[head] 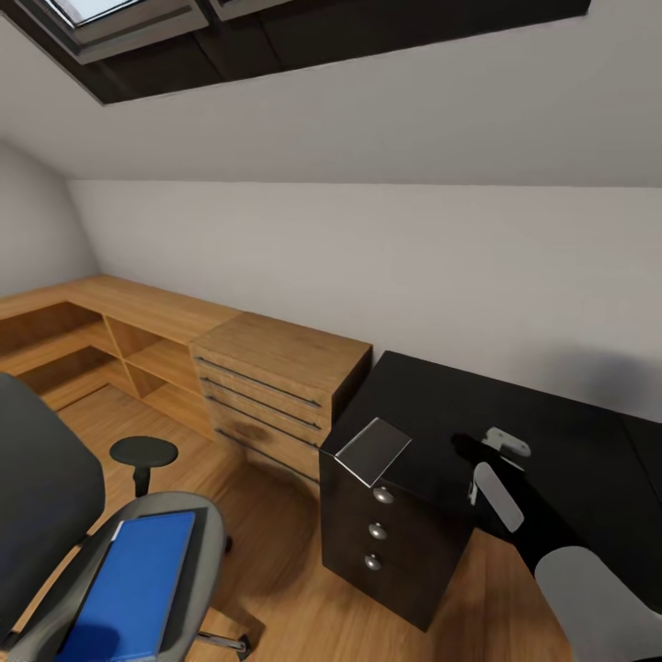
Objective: In the bedroom, organize the workspace by keeping the computer under the desk, ensuring the monitor is on the desk, placing the keyboard on the desk next to the monitor, placing the mouse on the desk next to the keyboard, moving the folder from the swivel chair onto the desk next to the mouse, stacking the notebook on top of the folder with the pen on top of the notebook, and positioning the swivel chair next to the desk.
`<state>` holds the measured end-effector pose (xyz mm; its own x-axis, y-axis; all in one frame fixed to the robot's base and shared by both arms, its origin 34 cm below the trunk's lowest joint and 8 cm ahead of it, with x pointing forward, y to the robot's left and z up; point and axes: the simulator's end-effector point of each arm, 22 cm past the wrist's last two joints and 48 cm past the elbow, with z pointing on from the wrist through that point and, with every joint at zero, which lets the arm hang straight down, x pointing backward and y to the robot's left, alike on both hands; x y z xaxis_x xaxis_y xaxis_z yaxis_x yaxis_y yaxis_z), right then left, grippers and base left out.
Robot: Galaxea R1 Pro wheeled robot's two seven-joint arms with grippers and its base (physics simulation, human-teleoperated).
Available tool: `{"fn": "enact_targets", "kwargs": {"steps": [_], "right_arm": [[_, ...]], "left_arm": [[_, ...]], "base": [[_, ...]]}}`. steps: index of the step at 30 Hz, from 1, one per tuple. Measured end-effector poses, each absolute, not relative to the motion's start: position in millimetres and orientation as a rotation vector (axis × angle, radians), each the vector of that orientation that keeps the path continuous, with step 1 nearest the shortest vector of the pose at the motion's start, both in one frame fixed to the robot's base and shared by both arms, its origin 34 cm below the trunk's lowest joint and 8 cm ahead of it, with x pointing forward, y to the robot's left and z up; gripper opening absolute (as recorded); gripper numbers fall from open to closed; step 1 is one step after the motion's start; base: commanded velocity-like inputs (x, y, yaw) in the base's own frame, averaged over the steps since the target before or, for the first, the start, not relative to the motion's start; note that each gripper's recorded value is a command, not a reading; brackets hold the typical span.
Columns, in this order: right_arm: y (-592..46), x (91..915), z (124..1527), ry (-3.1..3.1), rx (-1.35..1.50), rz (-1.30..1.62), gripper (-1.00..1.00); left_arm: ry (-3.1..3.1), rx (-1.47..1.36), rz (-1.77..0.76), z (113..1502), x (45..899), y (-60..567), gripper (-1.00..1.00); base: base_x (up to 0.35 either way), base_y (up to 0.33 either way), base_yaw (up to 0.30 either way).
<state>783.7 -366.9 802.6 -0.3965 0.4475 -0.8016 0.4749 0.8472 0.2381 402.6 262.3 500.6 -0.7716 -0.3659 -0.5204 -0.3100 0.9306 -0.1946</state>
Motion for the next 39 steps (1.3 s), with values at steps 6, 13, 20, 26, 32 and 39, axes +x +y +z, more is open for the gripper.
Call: {"fn": "enact_targets", "kwargs": {"steps": [6,13,20,26,32,39], "right_arm": [[-347,788,804,2.039,0.671,0.002,1.0],[-338,789,800,2.045,0.671,0.014,1.0],[-327,789,793,2.058,0.669,0.027,1.0],[-317,789,789,2.068,0.668,0.042,1.0],[-316,789,785,2.074,0.668,0.042,1.0],[-315,788,781,2.08,0.667,0.042,1.0]], "left_arm": [[2.518,-0.482,-0.129,499,401,262,1.0],[2.524,-0.483,-0.128,497,398,262,1.0],[2.531,-0.48,-0.13,496,396,262,1.0],[2.537,-0.48,-0.13,494,394,261,1.0],[2.543,-0.481,-0.129,493,392,261,1.0],[2.549,-0.482,-0.128,491,390,261,1.0]], "base": [[0.0,0.0,0.203],[0.0,0.0,0.234],[0.0,0.0,0.237],[0.0,0.0,0.238],[0.0,0.0,0.238],[0.0,0.0,0.238]]}}
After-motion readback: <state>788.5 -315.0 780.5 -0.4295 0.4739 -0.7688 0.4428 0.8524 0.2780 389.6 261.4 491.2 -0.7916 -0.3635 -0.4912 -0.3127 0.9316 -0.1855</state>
